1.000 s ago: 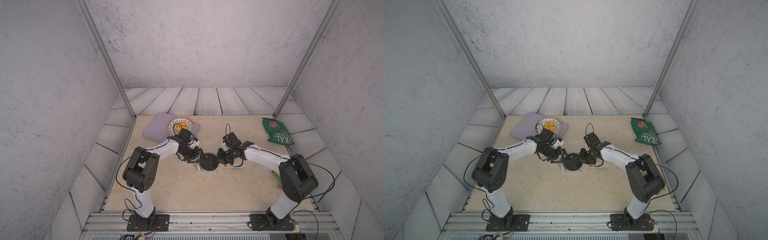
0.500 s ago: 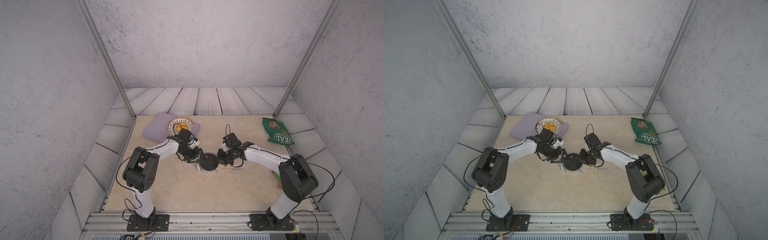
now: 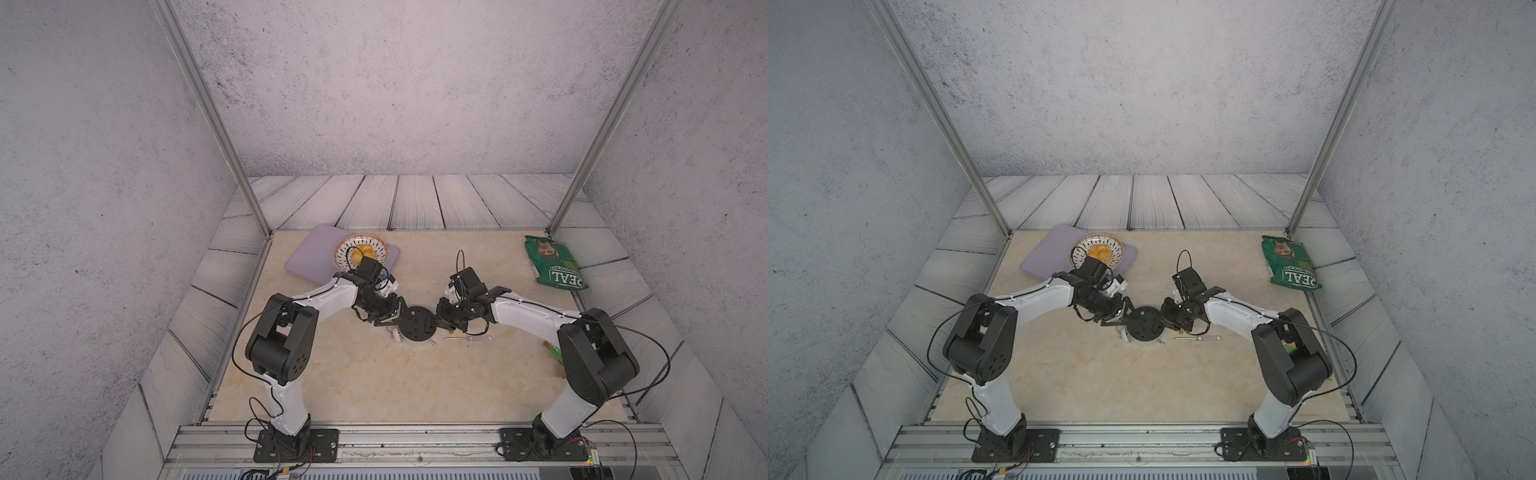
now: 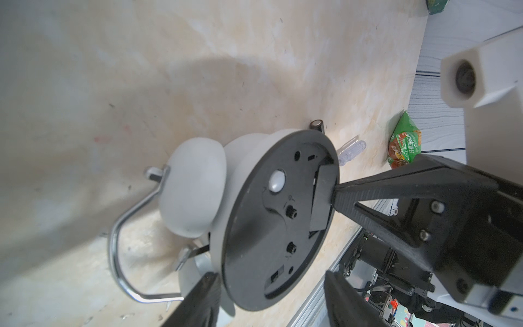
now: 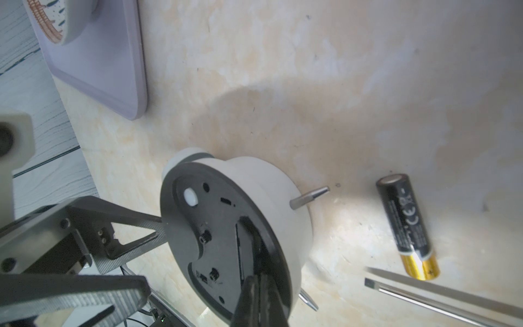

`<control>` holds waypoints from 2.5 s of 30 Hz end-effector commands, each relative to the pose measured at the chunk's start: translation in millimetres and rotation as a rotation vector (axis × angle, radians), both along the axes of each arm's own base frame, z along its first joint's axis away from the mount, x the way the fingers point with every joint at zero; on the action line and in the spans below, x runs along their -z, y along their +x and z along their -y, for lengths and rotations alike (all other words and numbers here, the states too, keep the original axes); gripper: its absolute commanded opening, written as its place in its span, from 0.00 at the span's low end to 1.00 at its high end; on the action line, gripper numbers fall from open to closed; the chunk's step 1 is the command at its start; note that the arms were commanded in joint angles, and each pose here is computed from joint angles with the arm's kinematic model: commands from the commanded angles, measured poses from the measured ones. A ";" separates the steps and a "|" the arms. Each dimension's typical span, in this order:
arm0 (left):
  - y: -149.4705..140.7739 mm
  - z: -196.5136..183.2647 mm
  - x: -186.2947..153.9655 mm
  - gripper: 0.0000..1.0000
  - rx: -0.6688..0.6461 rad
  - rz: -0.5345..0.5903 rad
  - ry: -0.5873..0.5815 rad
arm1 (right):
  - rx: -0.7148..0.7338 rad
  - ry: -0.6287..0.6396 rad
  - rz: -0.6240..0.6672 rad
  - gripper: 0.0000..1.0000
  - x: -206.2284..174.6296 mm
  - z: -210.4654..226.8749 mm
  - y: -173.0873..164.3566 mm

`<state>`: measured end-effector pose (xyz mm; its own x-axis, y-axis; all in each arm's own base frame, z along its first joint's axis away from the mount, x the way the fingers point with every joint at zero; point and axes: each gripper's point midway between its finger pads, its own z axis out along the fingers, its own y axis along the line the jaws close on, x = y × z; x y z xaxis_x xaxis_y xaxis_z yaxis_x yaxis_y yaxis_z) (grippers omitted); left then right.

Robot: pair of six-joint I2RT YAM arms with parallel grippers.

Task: Remove the battery from the alarm
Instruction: Install the cover on the alarm.

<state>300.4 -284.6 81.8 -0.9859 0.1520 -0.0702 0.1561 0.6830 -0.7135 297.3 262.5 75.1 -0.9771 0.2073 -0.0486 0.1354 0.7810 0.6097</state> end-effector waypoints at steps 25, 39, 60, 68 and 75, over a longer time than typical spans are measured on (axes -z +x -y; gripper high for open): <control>-10.1 4.4 4.1 0.64 0.018 -0.032 -0.008 | -0.066 0.036 0.018 0.00 -7.8 -4.3 -9.9; -10.3 5.2 3.9 0.64 0.020 -0.033 -0.012 | -0.086 0.062 0.060 0.00 -8.8 -11.0 -3.3; -10.0 5.1 -0.2 0.64 0.020 -0.023 -0.016 | -0.076 0.013 0.063 0.00 -6.3 2.2 -2.3; -10.0 5.0 -1.0 0.64 0.019 -0.021 -0.016 | -0.031 0.006 0.053 0.00 -4.6 12.8 -2.1; -10.4 5.6 -0.9 0.64 0.017 -0.023 -0.017 | -0.057 0.064 0.064 0.00 -10.2 3.4 -1.9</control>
<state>297.1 -287.2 80.9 -0.9869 0.1507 -0.0573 0.1459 0.6837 -0.7150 296.0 256.9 75.3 -0.9840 0.1566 -0.0849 0.0681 0.7709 0.6333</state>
